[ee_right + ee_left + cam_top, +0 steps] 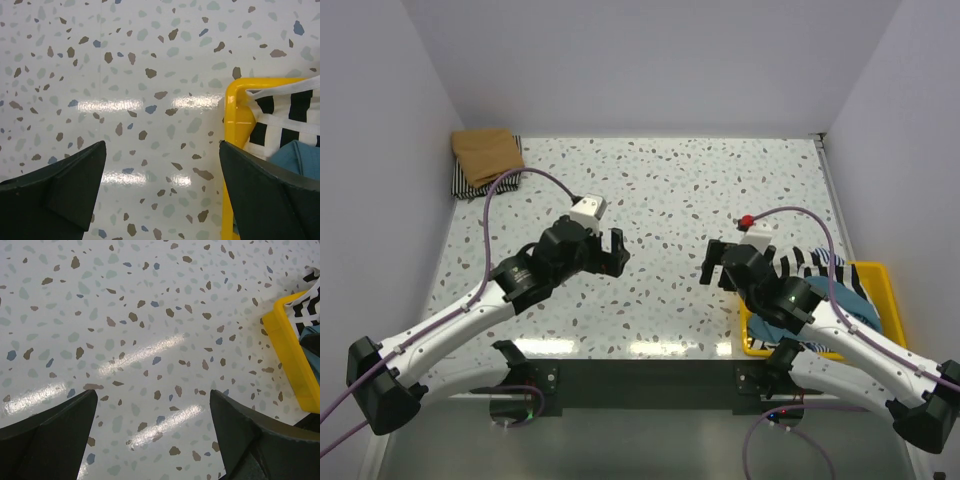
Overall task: Fold and stack the tank tops
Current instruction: Grab the tank top from the pile
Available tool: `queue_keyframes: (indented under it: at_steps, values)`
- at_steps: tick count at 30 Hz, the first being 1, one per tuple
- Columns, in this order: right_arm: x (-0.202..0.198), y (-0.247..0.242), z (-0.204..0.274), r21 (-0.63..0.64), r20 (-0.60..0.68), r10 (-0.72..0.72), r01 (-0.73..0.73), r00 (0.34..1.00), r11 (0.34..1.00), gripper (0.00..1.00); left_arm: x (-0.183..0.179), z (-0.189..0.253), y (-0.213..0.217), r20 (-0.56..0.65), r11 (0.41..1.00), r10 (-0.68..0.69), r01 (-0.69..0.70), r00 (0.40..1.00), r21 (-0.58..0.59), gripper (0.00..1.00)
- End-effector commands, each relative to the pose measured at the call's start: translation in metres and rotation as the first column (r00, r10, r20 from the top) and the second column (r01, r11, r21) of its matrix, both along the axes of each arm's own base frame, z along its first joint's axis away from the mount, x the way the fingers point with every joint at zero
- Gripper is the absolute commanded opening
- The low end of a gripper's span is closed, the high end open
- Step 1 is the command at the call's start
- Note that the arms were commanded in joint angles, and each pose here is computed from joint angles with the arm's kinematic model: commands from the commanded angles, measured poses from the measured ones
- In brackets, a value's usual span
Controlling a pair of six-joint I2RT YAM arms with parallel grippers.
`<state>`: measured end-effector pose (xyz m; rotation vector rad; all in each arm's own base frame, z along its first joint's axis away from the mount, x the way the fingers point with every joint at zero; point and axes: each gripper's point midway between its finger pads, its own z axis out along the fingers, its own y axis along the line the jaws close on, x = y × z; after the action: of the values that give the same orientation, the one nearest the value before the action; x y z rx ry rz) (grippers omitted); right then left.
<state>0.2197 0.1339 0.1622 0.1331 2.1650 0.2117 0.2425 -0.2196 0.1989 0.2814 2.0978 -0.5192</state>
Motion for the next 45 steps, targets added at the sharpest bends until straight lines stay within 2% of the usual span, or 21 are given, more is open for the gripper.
queue_keyframes:
  at_steps: [1, 7, 9, 10, 11, 13, 14, 16, 17, 19, 20, 27, 31, 38, 45]
  values:
    - [0.004, -0.007, 0.016, 0.022, 0.031, -0.062, 0.061, 0.998, 0.998, 0.99, 0.001, 0.010, -0.011, 0.021, 0.998, -0.024, 0.025, 0.999, -0.060, 0.99]
    - [0.011, -0.008, 0.035, -0.060, -0.017, -0.107, 0.106, 0.994, 0.993, 0.99, 0.001, 0.002, -0.013, -0.023, 0.999, -0.034, 0.033, 0.999, -0.020, 0.99]
    - [0.018, -0.024, 0.033, -0.187, -0.027, -0.183, 0.175, 0.983, 0.967, 0.99, 0.000, 0.004, -0.015, -0.030, 0.999, -0.045, 0.044, 0.999, -0.030, 0.99]
    - [0.024, -0.027, 0.048, -0.184, -0.015, -0.222, 0.215, 0.975, 0.959, 0.99, -0.001, 0.005, -0.017, -0.030, 0.998, -0.051, 0.050, 0.998, -0.037, 0.99]
    - [0.026, -0.046, 0.048, -0.235, -0.040, -0.277, 0.261, 0.960, 0.936, 0.99, -0.002, 0.006, -0.018, -0.030, 0.998, -0.055, 0.054, 0.998, -0.044, 0.99]
    - [0.035, -0.059, 0.055, -0.246, -0.058, -0.329, 0.306, 0.942, 0.920, 0.99, -0.002, 0.009, -0.020, -0.029, 0.997, -0.064, 0.062, 0.998, -0.049, 0.99]
    - [0.040, -0.084, 0.056, -0.255, -0.065, -0.402, 0.374, 0.913, 0.892, 0.99, -0.002, 0.012, -0.020, -0.030, 0.997, -0.064, 0.062, 0.998, -0.048, 0.99]
    - [0.041, -0.105, 0.051, -0.241, -0.118, -0.440, 0.404, 0.890, 0.883, 0.99, -0.003, 0.016, -0.021, -0.032, 0.996, -0.073, 0.071, 0.997, -0.055, 0.99]
    - [0.041, -0.132, 0.047, -0.243, -0.137, -0.519, 0.479, 0.844, 0.843, 0.99, -0.004, 0.020, -0.023, -0.031, 0.995, -0.084, 0.082, 0.996, -0.064, 0.99]
    - [0.033, -0.152, 0.032, -0.257, -0.189, -0.569, 0.519, 0.800, 0.815, 0.99, -0.005, 0.024, -0.024, -0.032, 0.993, -0.093, 0.091, 0.995, -0.077, 0.99]
    - [0.028, -0.170, 0.025, -0.266, -0.211, -0.620, 0.566, 0.755, 0.780, 0.99, -0.007, 0.025, -0.026, -0.037, 0.991, -0.107, 0.103, 0.994, -0.086, 0.99]
    - [-0.011, -0.197, -0.044, -0.323, -0.304, -0.746, 0.672, 0.593, 0.666, 0.99, -0.009, 0.018, -0.028, -0.076, 0.984, -0.153, 0.145, 0.985, -0.100, 0.99]
    - [-0.032, -0.210, -0.054, -0.323, -0.269, -0.855, 0.795, 0.443, 0.513, 0.99, -0.009, 0.016, -0.025, -0.088, 0.981, -0.165, 0.154, 0.982, -0.117, 0.99]
    - [-0.037, -0.221, -0.068, -0.344, -0.247, -0.904, 0.841, 0.349, 0.418, 0.99, -0.006, 0.008, -0.020, -0.113, 0.974, -0.191, 0.174, 0.975, -0.144, 0.99]
    - [-0.034, -0.235, -0.094, -0.325, -0.257, -0.919, 0.869, 0.298, 0.372, 0.98, -0.007, 0.006, -0.021, -0.112, 0.971, -0.203, 0.186, 0.973, -0.149, 0.99]
